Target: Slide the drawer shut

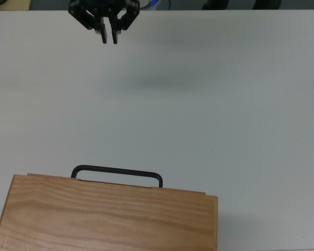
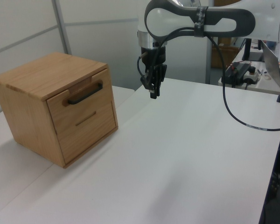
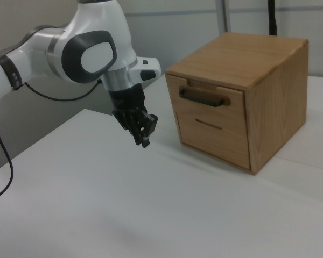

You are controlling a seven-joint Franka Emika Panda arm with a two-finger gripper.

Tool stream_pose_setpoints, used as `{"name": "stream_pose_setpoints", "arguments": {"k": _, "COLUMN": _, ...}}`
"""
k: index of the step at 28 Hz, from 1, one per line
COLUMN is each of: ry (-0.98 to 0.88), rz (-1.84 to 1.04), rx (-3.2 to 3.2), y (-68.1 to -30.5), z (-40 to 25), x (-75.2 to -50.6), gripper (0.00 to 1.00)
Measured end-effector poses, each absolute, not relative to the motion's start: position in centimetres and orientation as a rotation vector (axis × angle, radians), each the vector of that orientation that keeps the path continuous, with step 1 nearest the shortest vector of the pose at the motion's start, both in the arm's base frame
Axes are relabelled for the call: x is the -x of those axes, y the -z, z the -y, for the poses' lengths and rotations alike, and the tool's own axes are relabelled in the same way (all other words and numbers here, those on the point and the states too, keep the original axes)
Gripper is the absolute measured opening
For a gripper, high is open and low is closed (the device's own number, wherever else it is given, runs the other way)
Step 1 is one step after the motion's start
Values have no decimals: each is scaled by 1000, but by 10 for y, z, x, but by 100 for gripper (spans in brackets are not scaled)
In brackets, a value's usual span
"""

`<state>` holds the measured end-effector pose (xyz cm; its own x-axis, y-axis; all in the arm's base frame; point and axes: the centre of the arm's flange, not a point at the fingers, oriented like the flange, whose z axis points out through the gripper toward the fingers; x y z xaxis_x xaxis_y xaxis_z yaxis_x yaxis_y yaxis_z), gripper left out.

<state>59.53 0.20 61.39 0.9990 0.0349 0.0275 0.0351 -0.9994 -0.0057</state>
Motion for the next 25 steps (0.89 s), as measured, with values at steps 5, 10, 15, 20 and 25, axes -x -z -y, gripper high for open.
{"name": "stream_pose_setpoints", "arguments": {"k": 5, "ry": 41, "rz": 88, "rx": 3134, "y": -613, "z": 3, "x": -595, "gripper": 41}}
{"name": "stream_pose_setpoints", "arguments": {"k": 10, "ry": 42, "rz": 95, "rx": 3134, "y": -614, "z": 3, "x": -595, "gripper": 64}}
{"name": "stream_pose_setpoints", "arguments": {"k": 15, "ry": 43, "rz": 96, "rx": 3134, "y": -614, "z": 3, "x": -595, "gripper": 81}}
{"name": "stream_pose_setpoints", "arguments": {"k": 20, "ry": 44, "rz": 97, "rx": 3134, "y": -614, "z": 3, "x": -595, "gripper": 99}}
{"name": "stream_pose_setpoints", "arguments": {"k": 25, "ry": 44, "rz": 97, "rx": 3134, "y": -614, "z": 3, "x": -595, "gripper": 100}}
